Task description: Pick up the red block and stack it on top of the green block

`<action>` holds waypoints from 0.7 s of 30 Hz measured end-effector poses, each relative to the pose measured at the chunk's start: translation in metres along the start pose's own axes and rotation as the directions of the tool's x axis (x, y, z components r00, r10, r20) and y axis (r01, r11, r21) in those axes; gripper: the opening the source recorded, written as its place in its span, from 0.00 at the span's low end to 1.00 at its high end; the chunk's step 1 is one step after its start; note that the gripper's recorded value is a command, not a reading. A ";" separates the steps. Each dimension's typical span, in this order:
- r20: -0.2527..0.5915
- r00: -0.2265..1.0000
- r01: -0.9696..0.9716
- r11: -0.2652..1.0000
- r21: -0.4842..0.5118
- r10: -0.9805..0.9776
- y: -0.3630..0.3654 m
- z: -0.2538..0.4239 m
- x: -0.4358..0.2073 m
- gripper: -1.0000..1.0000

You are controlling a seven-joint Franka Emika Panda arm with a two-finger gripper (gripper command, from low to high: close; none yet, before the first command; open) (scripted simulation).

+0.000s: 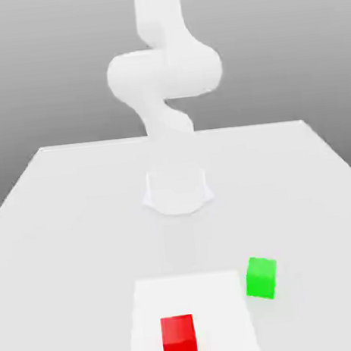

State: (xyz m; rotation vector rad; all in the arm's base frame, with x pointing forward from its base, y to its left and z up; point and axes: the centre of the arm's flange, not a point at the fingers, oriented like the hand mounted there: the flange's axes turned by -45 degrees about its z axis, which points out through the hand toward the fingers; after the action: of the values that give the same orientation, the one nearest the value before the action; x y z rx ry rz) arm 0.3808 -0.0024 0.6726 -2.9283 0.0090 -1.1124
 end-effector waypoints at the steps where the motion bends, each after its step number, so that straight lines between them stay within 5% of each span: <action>1: 0.032 0.999 0.002 1.000 0.002 -0.002 0.001 0.022 -0.001 0.50; 11: 0.320 0.947 0.021 1.000 0.018 -0.026 0.010 0.215 -0.057 0.50; 21: 0.578 0.815 0.040 0.999 0.027 -0.049 0.019 0.365 -0.181 0.50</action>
State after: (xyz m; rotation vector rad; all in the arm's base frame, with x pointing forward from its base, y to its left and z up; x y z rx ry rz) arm 0.4877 -0.0175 0.2798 -3.1297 -0.0717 -0.1713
